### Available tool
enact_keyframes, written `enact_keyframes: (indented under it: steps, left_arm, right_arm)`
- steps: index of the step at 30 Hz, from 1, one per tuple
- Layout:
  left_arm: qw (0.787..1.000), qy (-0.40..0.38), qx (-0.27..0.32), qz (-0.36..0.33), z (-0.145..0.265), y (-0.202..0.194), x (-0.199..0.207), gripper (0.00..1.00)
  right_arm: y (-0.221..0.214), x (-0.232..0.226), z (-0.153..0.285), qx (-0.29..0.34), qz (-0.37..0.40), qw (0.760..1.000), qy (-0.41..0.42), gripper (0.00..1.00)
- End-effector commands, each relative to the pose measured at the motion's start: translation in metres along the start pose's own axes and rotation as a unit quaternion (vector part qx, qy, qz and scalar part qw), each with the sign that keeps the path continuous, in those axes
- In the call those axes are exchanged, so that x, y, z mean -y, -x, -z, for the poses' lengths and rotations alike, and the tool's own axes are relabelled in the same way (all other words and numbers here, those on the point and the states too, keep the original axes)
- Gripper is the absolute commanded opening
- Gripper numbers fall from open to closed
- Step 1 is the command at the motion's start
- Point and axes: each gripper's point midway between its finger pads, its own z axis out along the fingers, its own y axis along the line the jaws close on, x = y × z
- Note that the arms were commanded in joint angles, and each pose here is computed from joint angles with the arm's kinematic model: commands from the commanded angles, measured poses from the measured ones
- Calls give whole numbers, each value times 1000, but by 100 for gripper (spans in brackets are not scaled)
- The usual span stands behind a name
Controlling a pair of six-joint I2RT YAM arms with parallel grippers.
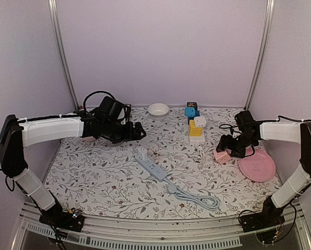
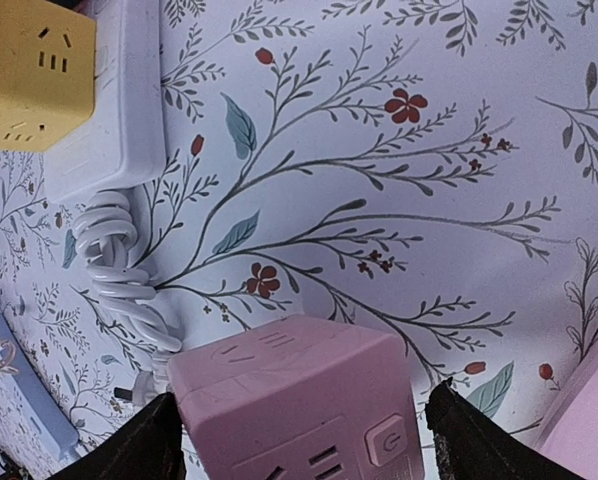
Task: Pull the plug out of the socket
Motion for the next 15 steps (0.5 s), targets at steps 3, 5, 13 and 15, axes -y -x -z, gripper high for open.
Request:
enact_keyframes:
  steps: [3, 5, 13, 15]
  left_arm:
    - [999, 31, -2, 24, -2, -1, -1, 97]
    - [999, 42, -3, 30, -2, -4, -3, 97]
    - [997, 56, -5, 52, -6, -15, -1, 97]
    - [997, 60, -5, 53, -8, -15, 2, 97]
  right_arm:
    - [20, -2, 19, 44, 34, 998, -11, 86]
    - [20, -2, 20, 47, 40, 998, -12, 86]
    - [21, -3, 28, 64, 58, 996, -6, 86]
    - [24, -7, 33, 73, 62, 995, -1, 86]
